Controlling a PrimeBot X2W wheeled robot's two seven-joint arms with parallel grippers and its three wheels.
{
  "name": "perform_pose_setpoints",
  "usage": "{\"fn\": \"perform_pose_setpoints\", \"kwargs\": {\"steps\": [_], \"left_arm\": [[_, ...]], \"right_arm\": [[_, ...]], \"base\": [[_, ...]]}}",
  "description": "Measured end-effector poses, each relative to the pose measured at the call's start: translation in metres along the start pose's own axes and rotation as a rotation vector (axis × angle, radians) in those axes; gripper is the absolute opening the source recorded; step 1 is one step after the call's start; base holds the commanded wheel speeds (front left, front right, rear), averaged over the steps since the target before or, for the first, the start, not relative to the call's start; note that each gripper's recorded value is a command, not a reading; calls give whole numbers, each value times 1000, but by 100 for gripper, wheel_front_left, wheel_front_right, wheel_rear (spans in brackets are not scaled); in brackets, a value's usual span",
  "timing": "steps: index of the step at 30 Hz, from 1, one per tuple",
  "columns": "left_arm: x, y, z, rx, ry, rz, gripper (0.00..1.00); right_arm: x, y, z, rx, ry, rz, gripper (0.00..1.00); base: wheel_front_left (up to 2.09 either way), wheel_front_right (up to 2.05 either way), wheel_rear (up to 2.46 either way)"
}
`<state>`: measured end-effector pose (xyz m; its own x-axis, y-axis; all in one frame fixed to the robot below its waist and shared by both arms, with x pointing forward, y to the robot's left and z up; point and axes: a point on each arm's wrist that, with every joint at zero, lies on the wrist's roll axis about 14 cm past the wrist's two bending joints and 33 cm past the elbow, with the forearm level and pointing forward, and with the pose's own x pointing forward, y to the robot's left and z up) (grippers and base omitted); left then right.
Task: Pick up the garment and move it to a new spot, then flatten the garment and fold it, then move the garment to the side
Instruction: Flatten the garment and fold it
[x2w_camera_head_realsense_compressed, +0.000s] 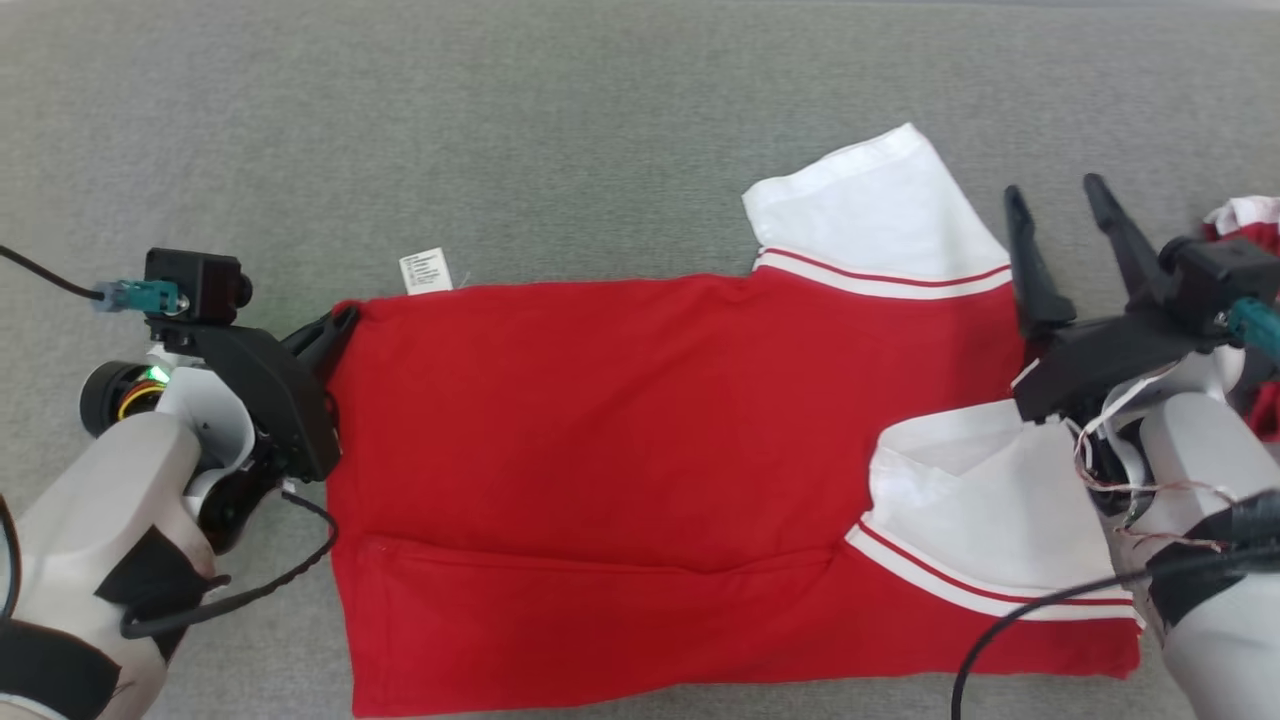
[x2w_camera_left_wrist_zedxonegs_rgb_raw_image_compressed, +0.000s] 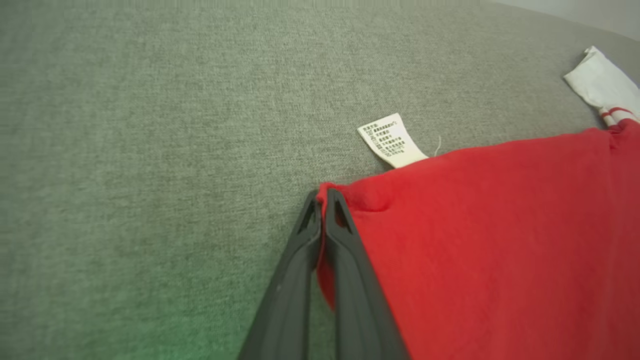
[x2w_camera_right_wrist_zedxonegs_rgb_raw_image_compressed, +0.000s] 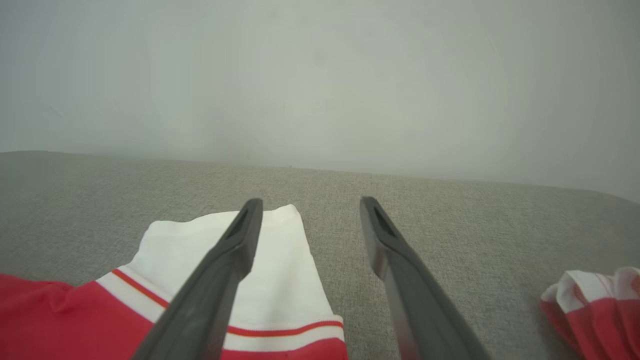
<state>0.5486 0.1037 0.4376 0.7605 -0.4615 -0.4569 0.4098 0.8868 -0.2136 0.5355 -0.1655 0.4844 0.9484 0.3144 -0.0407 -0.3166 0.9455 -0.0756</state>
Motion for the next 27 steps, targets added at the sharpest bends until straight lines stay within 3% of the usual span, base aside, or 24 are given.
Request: {"fn": "perform_pose_setpoints", "kwargs": {"steps": [10,15,27], "left_arm": [[-9,1,19,50,-168,-3,0],[-13,4,27,72,-223,2,0],[-11,6,12,76,-212,0,0]], "right_arm": [[32,-10,-40,5,198,-6,100],[60,-18,-35,-7,251,-9,100],[93,-20,-69,26,475,-15,100]], "base": [[0,0,0],[0,0,0],[0,0,0]]}}
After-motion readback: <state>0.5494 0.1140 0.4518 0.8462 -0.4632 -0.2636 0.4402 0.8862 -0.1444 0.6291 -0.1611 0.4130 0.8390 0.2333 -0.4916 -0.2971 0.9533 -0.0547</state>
